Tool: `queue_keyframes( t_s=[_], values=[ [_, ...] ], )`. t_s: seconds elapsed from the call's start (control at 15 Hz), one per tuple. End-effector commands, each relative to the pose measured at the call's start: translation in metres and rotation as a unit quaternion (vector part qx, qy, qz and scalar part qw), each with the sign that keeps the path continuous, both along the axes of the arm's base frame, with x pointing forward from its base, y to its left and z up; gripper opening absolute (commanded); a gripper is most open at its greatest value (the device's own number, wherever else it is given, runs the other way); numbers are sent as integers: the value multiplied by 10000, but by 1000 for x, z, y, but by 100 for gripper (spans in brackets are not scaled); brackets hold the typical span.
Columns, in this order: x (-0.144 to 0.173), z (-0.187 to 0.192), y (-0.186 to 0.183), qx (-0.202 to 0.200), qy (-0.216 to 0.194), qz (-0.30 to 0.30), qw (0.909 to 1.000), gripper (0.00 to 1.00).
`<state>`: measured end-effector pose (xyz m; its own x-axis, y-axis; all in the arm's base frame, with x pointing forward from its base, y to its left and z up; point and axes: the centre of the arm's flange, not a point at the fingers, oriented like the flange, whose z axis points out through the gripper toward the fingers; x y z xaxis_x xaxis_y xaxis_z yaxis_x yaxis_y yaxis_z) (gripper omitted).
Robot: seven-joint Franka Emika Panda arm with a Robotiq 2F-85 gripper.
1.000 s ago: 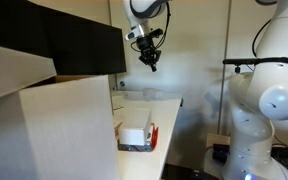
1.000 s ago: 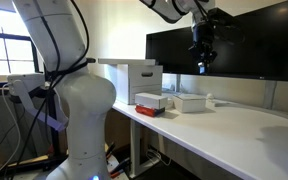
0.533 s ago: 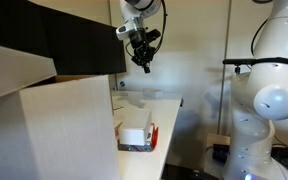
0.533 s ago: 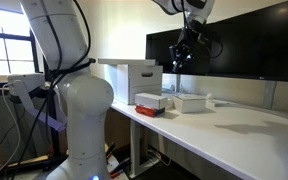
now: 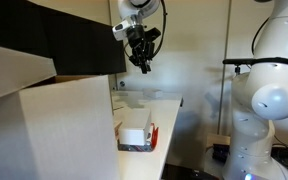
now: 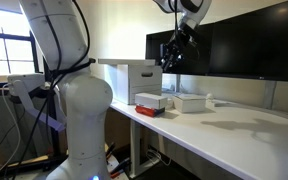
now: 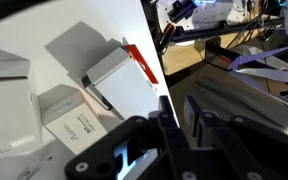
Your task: Remove the small box from the top of the stack at the front and place it on the right side of the counter.
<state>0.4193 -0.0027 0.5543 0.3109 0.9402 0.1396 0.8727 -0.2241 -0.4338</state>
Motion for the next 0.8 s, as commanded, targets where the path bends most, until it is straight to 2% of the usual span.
queue_keyframes(
  t_s=[0.0,0.13,0.2,0.4,0.73],
  values=[
    [-8,6,2,-335,-392,-269,9983,53],
    [-8,11,0,-451,-541,-479,9964,66],
    [4,10,2,-262,-370,-242,9987,47],
    [1,15,0,-294,-460,-344,9979,65],
    [1,15,-1,-296,-468,-364,9978,66]
  ],
)
